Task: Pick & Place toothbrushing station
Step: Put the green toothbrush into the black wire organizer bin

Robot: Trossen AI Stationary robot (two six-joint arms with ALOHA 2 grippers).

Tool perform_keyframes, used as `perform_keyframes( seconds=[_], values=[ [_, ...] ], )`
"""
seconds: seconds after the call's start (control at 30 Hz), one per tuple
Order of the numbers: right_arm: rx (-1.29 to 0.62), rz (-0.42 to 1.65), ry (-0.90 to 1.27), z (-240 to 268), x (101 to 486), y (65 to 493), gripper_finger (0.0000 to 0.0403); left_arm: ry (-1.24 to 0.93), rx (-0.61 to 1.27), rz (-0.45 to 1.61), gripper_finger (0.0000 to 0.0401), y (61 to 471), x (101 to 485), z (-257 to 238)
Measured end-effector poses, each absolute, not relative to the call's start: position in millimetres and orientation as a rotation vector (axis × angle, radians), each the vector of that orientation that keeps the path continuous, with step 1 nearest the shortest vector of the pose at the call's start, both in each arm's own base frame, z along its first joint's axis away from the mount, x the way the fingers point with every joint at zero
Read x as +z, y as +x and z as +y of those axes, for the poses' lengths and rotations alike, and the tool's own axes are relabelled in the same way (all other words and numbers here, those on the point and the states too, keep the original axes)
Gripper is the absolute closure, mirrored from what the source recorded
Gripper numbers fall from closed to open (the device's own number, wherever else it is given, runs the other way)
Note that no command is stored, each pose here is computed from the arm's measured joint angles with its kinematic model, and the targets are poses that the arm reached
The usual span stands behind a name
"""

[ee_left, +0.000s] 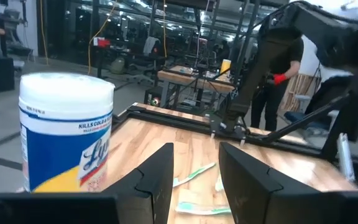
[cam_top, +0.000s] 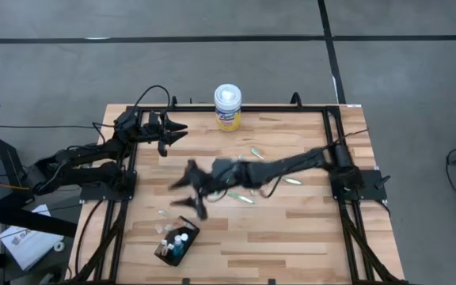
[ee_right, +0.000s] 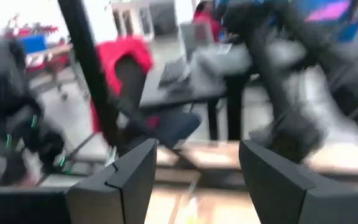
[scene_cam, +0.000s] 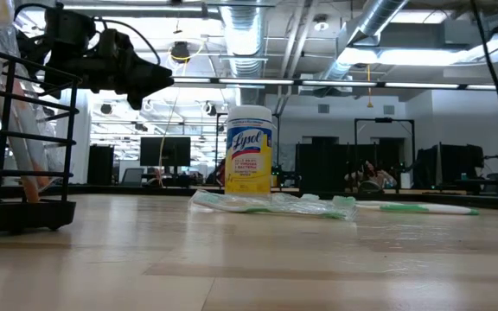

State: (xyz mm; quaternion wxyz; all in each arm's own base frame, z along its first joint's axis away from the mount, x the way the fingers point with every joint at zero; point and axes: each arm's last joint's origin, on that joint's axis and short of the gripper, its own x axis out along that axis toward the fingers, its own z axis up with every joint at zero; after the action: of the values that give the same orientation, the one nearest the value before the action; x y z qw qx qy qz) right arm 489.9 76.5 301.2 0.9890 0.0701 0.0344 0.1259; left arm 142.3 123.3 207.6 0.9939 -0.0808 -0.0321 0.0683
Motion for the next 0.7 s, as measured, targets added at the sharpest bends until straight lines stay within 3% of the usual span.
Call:
perform_keyframes(
  seconds=[0.17,0.27,0.5,0.7],
  values=[
    [0.15,-0.039,0.107,30,367,460,0.0185,-0.256,0.102,-0.067,0.0278,146,208,118],
    [0.028,0.043,0.105,3,383,440,0.0189,-0.314,0.05,-0.062,0.0278,152,208,111],
    [-0.265,0.459,0.225,-59,368,401,0.0213,-0.364,-0.017,-0.089,0.0278,173,220,88],
    [-0.386,0.779,0.344,-76,340,378,0.0224,-0.424,-0.001,-0.072,0.0278,190,218,77]
  ],
)
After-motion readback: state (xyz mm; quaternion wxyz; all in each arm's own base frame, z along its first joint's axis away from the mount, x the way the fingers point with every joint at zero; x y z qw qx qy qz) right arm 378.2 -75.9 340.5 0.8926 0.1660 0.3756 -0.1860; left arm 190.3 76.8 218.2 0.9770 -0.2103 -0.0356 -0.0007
